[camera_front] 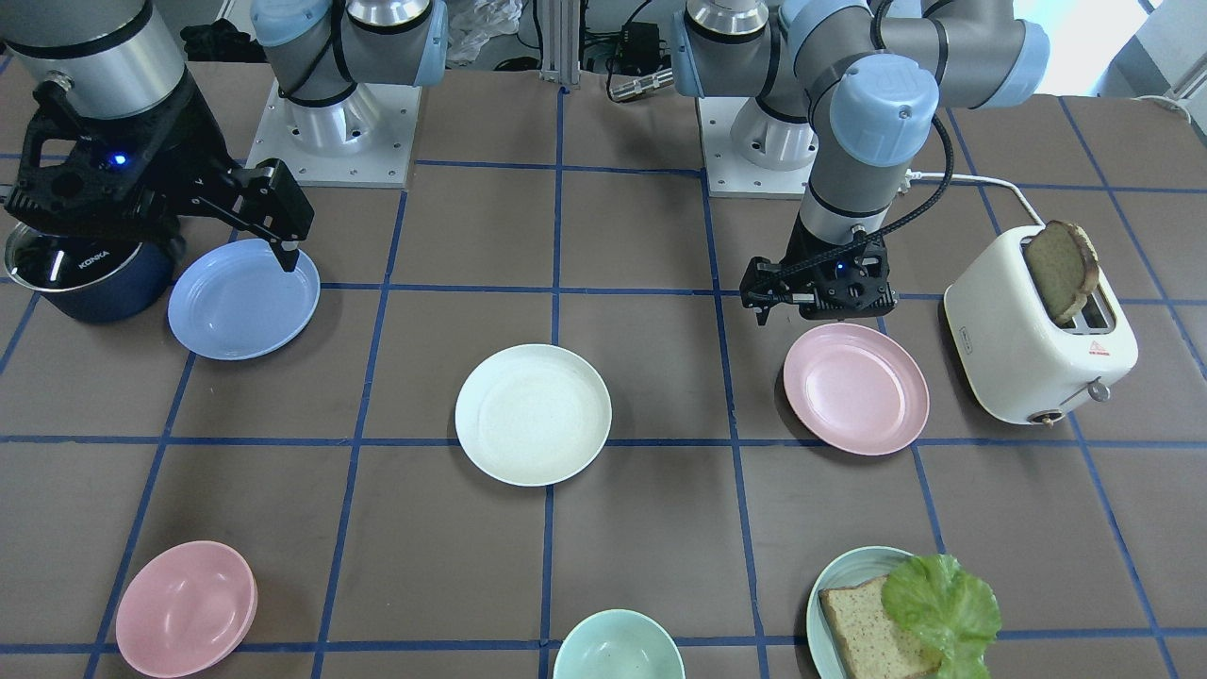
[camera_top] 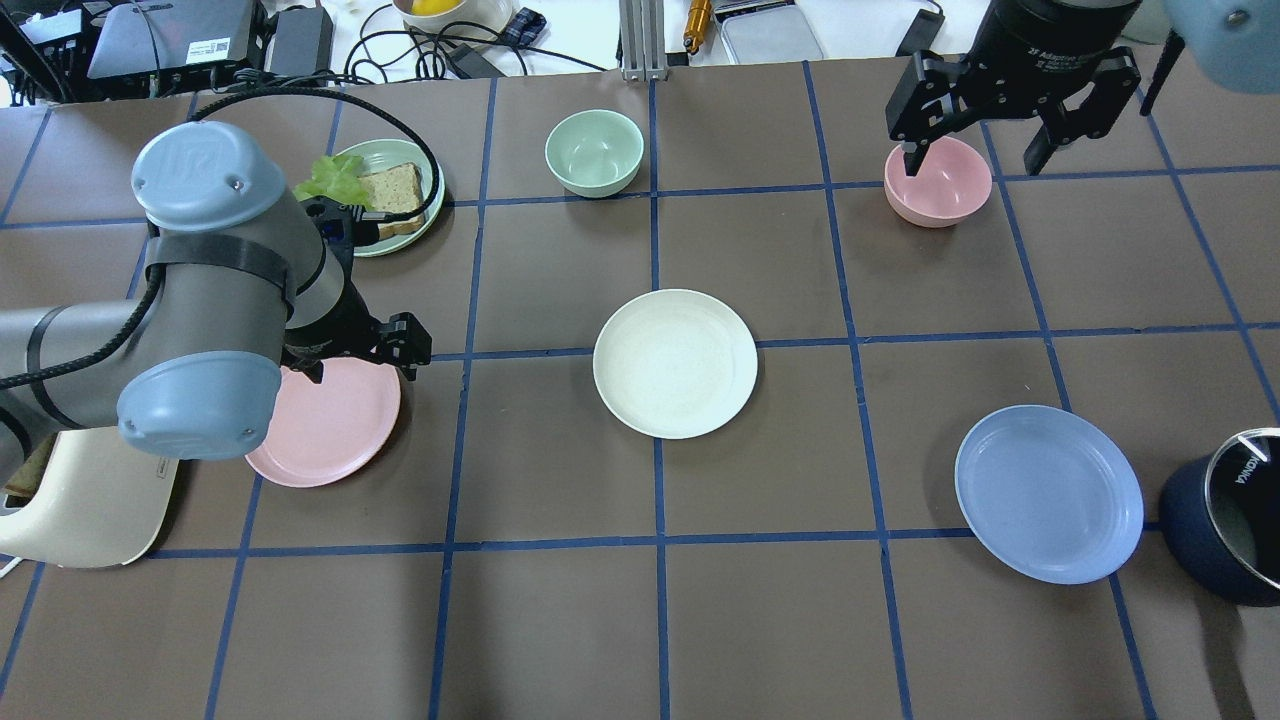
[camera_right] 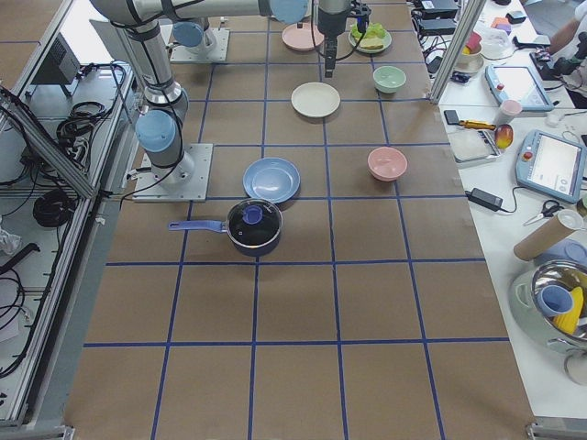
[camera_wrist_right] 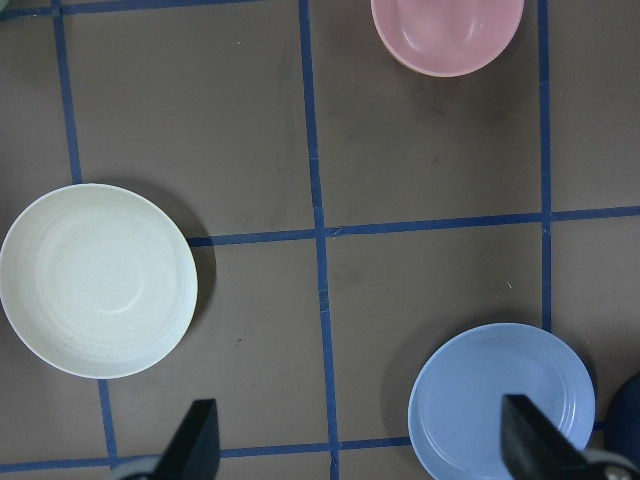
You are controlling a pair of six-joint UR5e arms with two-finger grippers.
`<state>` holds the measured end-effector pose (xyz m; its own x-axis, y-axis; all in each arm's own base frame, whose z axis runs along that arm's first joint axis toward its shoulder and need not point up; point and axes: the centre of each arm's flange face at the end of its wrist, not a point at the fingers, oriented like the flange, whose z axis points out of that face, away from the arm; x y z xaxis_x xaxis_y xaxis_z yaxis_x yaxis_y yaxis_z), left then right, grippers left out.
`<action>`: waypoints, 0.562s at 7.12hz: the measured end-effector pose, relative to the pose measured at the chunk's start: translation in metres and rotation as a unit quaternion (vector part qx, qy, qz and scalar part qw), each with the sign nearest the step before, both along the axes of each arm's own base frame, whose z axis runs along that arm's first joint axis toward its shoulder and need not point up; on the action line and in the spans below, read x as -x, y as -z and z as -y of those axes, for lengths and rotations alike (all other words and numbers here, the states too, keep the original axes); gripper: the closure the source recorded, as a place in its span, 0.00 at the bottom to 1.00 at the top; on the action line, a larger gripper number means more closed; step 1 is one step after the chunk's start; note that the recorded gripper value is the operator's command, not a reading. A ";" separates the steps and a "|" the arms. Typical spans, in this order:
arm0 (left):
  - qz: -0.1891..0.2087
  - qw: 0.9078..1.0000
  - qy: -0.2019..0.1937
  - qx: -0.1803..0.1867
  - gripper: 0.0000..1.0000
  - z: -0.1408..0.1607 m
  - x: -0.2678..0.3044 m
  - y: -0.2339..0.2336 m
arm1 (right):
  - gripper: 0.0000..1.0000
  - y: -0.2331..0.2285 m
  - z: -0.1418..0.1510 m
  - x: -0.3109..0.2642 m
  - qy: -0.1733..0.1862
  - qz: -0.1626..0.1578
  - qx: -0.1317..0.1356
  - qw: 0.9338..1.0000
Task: Stack three plates with pink and blue
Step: 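Grasp the pink plate's rim with the left gripper and lift it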
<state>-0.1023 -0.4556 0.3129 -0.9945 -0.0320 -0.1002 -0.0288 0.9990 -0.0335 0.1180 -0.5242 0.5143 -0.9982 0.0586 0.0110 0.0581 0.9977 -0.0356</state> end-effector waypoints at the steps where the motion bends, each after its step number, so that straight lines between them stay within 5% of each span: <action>1: 0.003 1.000 0.000 0.006 0.10 0.001 -0.001 0.013 | 0.00 0.000 0.000 0.000 0.000 0.000 0.000 1.000; 4: 0.004 1.000 0.001 -0.002 0.17 0.007 -0.001 0.043 | 0.00 0.000 0.000 0.000 0.000 0.000 0.000 1.000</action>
<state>-0.1012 -0.4622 0.2701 -0.9937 -0.0292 -0.1083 -0.0261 0.9992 -0.0296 0.1180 -0.5243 0.5146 -0.9983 0.0579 0.0111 0.0575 0.9977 -0.0354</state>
